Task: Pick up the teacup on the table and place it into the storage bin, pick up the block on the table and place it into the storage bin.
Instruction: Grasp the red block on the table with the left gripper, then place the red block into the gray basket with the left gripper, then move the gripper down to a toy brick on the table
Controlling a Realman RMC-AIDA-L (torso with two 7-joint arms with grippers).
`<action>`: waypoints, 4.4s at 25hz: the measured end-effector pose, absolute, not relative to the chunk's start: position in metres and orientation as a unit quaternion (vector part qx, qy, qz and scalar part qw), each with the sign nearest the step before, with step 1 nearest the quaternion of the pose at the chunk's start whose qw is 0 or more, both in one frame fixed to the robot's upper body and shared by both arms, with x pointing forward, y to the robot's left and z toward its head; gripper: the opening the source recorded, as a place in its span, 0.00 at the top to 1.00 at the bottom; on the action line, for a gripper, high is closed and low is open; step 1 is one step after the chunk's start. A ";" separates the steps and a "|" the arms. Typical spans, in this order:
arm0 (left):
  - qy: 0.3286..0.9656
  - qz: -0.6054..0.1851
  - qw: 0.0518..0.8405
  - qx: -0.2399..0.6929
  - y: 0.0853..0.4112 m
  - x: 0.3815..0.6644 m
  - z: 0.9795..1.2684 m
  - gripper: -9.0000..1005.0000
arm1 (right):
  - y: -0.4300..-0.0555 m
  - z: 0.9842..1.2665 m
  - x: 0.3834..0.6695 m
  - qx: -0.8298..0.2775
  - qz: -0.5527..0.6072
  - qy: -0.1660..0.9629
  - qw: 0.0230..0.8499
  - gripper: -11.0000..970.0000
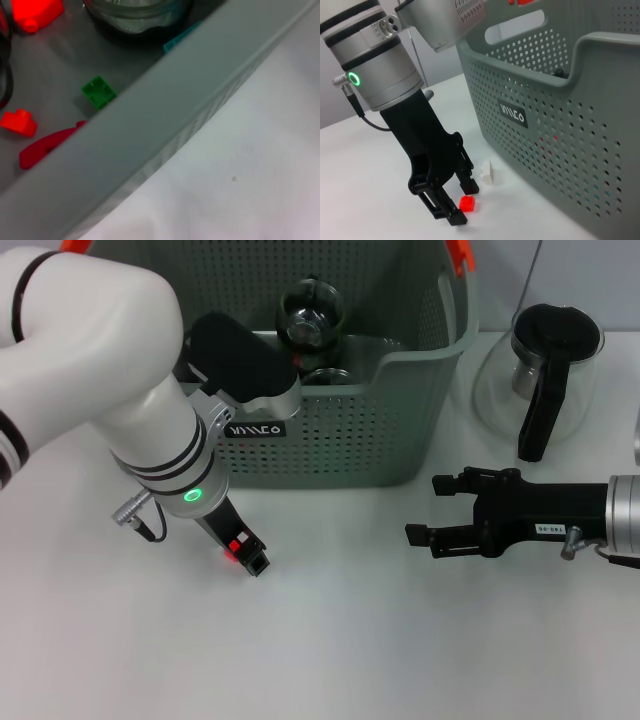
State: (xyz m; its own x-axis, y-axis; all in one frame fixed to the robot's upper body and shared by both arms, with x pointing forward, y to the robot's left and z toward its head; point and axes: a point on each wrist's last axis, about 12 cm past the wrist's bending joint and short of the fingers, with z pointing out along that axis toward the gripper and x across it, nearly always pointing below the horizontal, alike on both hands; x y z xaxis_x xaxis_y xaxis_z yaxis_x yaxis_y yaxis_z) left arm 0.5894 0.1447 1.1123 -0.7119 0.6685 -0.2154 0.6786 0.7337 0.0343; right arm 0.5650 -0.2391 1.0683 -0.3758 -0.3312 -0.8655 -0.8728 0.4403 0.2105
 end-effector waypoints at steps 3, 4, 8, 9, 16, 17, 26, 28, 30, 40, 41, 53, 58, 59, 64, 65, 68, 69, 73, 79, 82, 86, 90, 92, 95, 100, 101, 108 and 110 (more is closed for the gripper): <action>0.925 -0.022 0.102 0.365 0.145 0.590 1.110 0.44 | -0.239 1.068 0.565 -0.399 0.347 0.753 0.391 0.03; 0.925 -0.021 0.100 0.365 0.145 0.590 1.110 0.44 | -0.239 1.068 0.565 -0.399 0.347 0.753 0.391 0.03; 0.925 -0.021 0.100 0.365 0.144 0.591 1.109 0.44 | -0.239 1.068 0.565 -0.399 0.347 0.754 0.391 0.03; 0.925 -0.021 0.100 0.365 0.144 0.591 1.109 0.45 | -0.239 1.068 0.565 -0.399 0.347 0.754 0.391 0.03; 0.925 -0.020 0.100 0.365 0.144 0.591 1.109 0.56 | -0.239 1.068 0.565 -0.399 0.346 0.754 0.391 0.03; 0.925 -0.020 0.100 0.365 0.144 0.591 1.109 0.58 | -0.239 1.068 0.565 -0.399 0.346 0.754 0.391 0.03; 0.923 -0.027 0.107 0.369 0.144 0.586 1.122 0.81 | -0.240 1.068 0.564 -0.397 0.346 0.755 0.390 0.03; 0.920 -0.047 0.112 0.372 0.144 0.577 1.135 0.80 | -0.240 1.067 0.564 -0.397 0.346 0.755 0.390 0.03; 0.913 -0.095 0.115 0.380 0.146 0.564 1.152 0.79 | -0.240 1.067 0.564 -0.396 0.347 0.756 0.390 0.03; 0.765 -0.423 0.305 0.377 0.189 0.565 1.266 0.74 | -0.239 1.066 0.563 -0.397 0.350 0.755 0.387 0.03; 0.763 -0.414 0.334 0.368 0.192 0.575 1.272 0.73 | -0.238 1.067 0.563 -0.398 0.352 0.754 0.386 0.03; 0.833 -0.252 0.426 0.248 0.207 0.673 1.254 0.67 | -0.234 1.067 0.563 -0.405 0.352 0.752 0.382 0.03; 0.823 -0.243 0.438 0.268 0.207 0.662 1.268 0.51 | -0.232 1.070 0.565 -0.407 0.354 0.749 0.384 0.03; 0.818 -0.254 0.431 0.285 0.206 0.653 1.272 0.47 | -0.232 1.070 0.565 -0.407 0.354 0.749 0.384 0.03; 0.771 -0.318 0.385 0.396 0.198 0.598 1.272 0.26 | -0.231 1.071 0.566 -0.405 0.355 0.749 0.385 0.03; 0.752 -0.338 0.361 0.436 0.197 0.573 1.261 0.22 | -0.231 1.071 0.567 -0.405 0.355 0.749 0.385 0.03; 0.743 -0.352 0.321 0.470 0.199 0.547 1.243 0.13 | -0.230 1.072 0.568 -0.404 0.354 0.750 0.386 0.03; 0.746 -0.354 0.304 0.475 0.200 0.540 1.235 0.10 | -0.230 1.072 0.568 -0.403 0.353 0.750 0.387 0.03; 0.777 -0.353 0.258 0.454 0.209 0.529 1.200 0.04 | -0.231 1.073 0.569 -0.400 0.354 0.751 0.389 0.03; 0.837 -0.325 0.230 0.375 0.225 0.544 1.152 0.05 | -0.232 1.072 0.570 -0.396 0.352 0.753 0.390 0.03; 0.864 -0.279 0.224 0.355 0.232 0.552 1.132 0.06 | -0.232 1.072 0.570 -0.395 0.351 0.754 0.390 0.03; 0.876 -0.251 0.230 0.342 0.234 0.558 1.121 0.06 | -0.233 1.073 0.571 -0.392 0.352 0.756 0.389 0.03; 0.887 -0.225 0.240 0.325 0.239 0.563 1.113 0.07 | -0.234 1.073 0.571 -0.391 0.351 0.756 0.390 0.03; 0.890 -0.217 0.242 0.319 0.241 0.564 1.109 0.07 | -0.234 1.073 0.571 -0.392 0.350 0.756 0.390 0.03; 0.895 -0.204 0.244 0.314 0.242 0.567 1.105 0.08 | -0.233 1.074 0.572 -0.392 0.350 0.756 0.391 0.03; 0.898 -0.190 0.253 0.305 0.245 0.570 1.100 0.08 | -0.233 1.074 0.572 -0.393 0.350 0.755 0.391 0.03; 0.899 -0.189 0.255 0.303 0.245 0.570 1.100 0.08 | -0.233 1.074 0.572 -0.393 0.350 0.755 0.391 0.03; 0.902 -0.180 0.259 0.294 0.245 0.573 1.093 0.09 | -0.234 1.074 0.572 -0.393 0.349 0.755 0.391 0.03; 0.903 -0.175 0.261 0.293 0.245 0.574 1.093 0.10 | -0.234 1.074 0.572 -0.393 0.349 0.755 0.391 0.03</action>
